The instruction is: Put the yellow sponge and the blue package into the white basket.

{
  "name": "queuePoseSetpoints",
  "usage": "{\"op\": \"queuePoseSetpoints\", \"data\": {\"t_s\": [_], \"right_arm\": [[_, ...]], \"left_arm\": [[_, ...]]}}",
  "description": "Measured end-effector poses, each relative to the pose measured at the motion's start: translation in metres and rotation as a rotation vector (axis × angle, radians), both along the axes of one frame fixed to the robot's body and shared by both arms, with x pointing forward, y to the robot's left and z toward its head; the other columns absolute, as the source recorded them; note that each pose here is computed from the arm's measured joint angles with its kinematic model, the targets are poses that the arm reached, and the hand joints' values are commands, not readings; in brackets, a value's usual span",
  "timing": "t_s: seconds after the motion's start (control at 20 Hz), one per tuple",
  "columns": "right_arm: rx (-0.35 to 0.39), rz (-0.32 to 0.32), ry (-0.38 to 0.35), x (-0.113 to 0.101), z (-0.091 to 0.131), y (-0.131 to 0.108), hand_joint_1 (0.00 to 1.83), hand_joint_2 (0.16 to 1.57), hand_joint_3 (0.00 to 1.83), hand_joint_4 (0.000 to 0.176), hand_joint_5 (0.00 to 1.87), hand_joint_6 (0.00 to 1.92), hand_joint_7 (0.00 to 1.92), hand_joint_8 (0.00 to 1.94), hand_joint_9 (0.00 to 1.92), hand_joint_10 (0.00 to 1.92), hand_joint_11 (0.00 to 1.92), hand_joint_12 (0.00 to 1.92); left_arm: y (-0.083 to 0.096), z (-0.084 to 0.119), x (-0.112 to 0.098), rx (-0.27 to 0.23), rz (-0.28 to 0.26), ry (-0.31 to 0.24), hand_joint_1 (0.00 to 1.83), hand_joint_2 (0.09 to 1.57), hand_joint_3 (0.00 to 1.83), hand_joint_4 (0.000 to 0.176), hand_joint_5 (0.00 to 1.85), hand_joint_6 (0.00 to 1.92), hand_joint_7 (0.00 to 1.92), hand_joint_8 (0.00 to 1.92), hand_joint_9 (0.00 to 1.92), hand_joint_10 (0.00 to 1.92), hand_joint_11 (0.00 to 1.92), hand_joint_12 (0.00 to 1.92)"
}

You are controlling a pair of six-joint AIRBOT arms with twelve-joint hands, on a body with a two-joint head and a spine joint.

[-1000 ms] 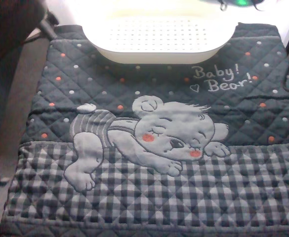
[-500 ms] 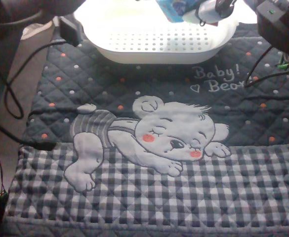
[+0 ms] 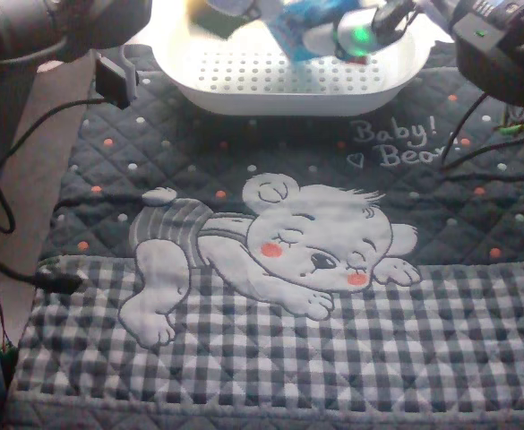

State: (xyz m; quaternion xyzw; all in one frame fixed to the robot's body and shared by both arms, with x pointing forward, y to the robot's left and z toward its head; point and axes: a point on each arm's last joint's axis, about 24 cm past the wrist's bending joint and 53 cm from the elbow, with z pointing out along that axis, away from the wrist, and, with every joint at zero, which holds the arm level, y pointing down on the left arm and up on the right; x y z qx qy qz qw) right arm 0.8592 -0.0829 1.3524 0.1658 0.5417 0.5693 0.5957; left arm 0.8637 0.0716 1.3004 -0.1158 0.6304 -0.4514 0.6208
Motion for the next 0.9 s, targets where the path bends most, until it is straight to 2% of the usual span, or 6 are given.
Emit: {"op": "queuePoseSetpoints", "data": {"t_s": [0.15, 0.3, 0.55, 0.75, 0.8, 0.9], "right_arm": [[0.028, 0.014, -0.069, -0.015, 0.018, -0.017, 0.63, 1.06, 0.00, 0.176, 0.14, 0.00, 0.18, 0.02, 0.11, 0.02, 0.08, 0.04], [0.059, 0.059, -0.155, -0.044, 0.027, -0.033, 0.62, 1.03, 0.00, 0.176, 0.14, 0.00, 0.09, 0.00, 0.03, 0.00, 0.02, 0.02], [0.070, 0.174, -0.249, -0.104, 0.011, -0.037, 0.63, 1.02, 0.00, 0.176, 0.13, 0.01, 0.01, 0.00, 0.00, 0.00, 0.00, 0.00], [0.091, 0.209, -0.262, -0.135, -0.009, -0.055, 0.61, 1.06, 0.01, 0.176, 0.10, 0.00, 0.00, 0.00, 0.00, 0.00, 0.00, 0.00], [0.103, 0.216, -0.264, -0.144, -0.014, -0.061, 0.56, 1.07, 0.01, 0.176, 0.10, 0.00, 0.00, 0.00, 0.00, 0.00, 0.00, 0.00], [0.124, 0.233, -0.271, -0.161, -0.023, -0.069, 0.62, 1.06, 0.01, 0.176, 0.14, 0.02, 0.04, 0.01, 0.00, 0.00, 0.00, 0.00]], "left_arm": [[0.000, 0.002, -0.018, -0.023, -0.042, -0.051, 0.85, 0.90, 0.00, 0.176, 0.10, 0.00, 0.03, 0.00, 0.00, 0.00, 0.00, 0.05], [0.007, -0.014, -0.048, -0.046, -0.095, -0.073, 0.87, 0.91, 0.00, 0.176, 0.05, 0.00, 0.00, 0.00, 0.00, 0.00, 0.00, 0.00], [0.035, -0.009, -0.104, -0.103, -0.157, -0.196, 0.85, 0.89, 0.00, 0.176, 0.03, 0.00, 0.00, 0.00, 0.00, 0.00, 0.00, 0.00], [0.056, -0.021, -0.152, -0.103, -0.199, -0.233, 0.86, 0.89, 0.00, 0.176, 0.06, 0.01, 0.00, 0.00, 0.00, 0.00, 0.01, 0.00], [0.062, -0.020, -0.165, -0.120, -0.207, -0.253, 0.87, 0.89, 0.00, 0.176, 0.06, 0.01, 0.00, 0.00, 0.00, 0.00, 0.00, 0.00], [0.072, -0.025, -0.184, -0.152, -0.215, -0.270, 0.83, 0.89, 0.00, 0.176, 0.04, 0.00, 0.00, 0.00, 0.00, 0.00, 0.00, 0.00]]}}
